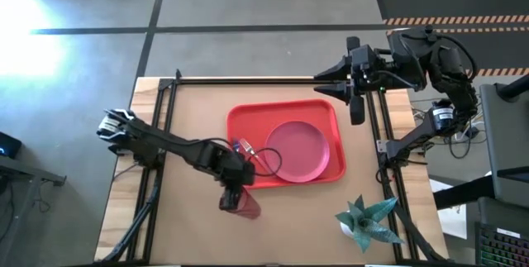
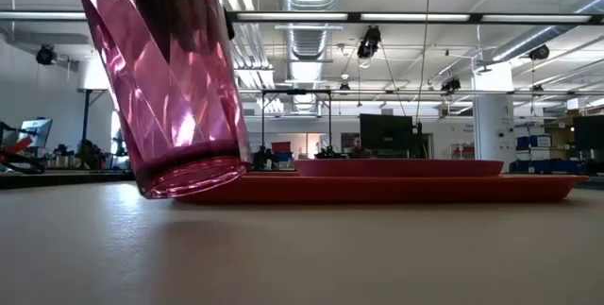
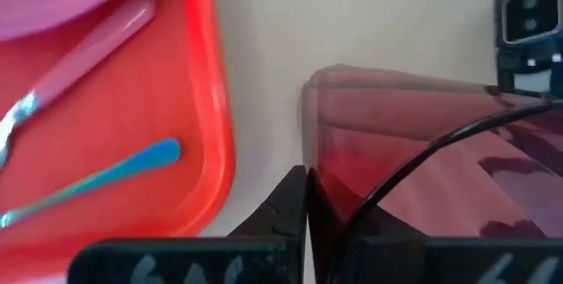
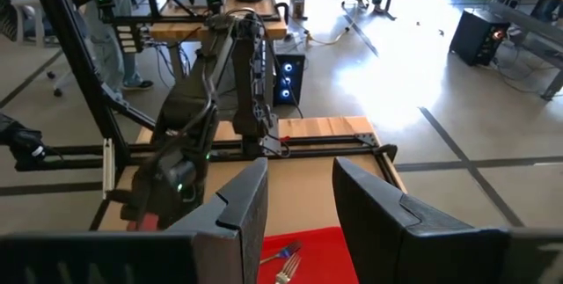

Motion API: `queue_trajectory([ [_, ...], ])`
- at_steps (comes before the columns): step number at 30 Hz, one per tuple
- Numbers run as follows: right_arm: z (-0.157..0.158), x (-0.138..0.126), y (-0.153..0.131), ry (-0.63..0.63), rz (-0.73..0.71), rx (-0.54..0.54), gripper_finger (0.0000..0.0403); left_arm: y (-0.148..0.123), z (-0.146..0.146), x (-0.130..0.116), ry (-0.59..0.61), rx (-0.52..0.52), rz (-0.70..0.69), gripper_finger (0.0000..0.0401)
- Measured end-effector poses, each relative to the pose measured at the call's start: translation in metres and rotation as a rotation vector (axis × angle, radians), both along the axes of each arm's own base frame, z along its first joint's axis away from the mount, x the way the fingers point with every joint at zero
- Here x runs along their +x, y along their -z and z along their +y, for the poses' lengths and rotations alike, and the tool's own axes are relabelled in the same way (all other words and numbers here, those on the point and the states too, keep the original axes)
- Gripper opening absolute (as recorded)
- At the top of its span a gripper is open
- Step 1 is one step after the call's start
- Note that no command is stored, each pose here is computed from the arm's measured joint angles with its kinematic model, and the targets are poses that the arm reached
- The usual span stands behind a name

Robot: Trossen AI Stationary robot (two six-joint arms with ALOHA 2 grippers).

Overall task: Pick and place plate/cup/fork/spoon on tray
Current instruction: Put the red cup on the top right of the red tray

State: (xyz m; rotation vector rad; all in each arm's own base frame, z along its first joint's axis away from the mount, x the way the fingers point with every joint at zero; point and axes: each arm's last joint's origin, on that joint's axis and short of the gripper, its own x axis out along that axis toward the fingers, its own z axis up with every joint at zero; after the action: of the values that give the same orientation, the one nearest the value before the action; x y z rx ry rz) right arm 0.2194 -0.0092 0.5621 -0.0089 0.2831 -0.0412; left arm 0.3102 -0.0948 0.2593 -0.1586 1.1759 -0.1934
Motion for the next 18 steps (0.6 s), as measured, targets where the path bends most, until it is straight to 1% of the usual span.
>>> queue_trajectory([
  [4,0.000,0.000,0.000,0.001,0.000,0.001,0.0118,-0.011,0.007,0.012,0.053,0.058,0.039,0.0001],
  [8,0.000,0.000,0.000,0.000,0.000,0.004,0.0118,-0.038,0.026,0.015,0.039,0.215,0.042,0.0000],
  [10,0.000,0.000,0.000,0.000,0.003,0.004,0.0118,-0.053,0.040,0.015,0.016,0.290,0.024,0.0000],
  [12,0.000,-0.001,0.001,-0.001,0.007,0.004,0.0118,-0.068,0.057,0.016,-0.031,0.353,-0.005,0.0000],
  [15,0.000,-0.001,0.001,-0.001,0.009,0.004,0.0118,-0.087,0.086,0.014,-0.094,0.408,-0.046,0.0000],
  [18,0.000,-0.001,0.001,-0.001,0.010,0.004,0.0118,-0.098,0.112,0.014,-0.138,0.471,-0.068,0.0000],
])
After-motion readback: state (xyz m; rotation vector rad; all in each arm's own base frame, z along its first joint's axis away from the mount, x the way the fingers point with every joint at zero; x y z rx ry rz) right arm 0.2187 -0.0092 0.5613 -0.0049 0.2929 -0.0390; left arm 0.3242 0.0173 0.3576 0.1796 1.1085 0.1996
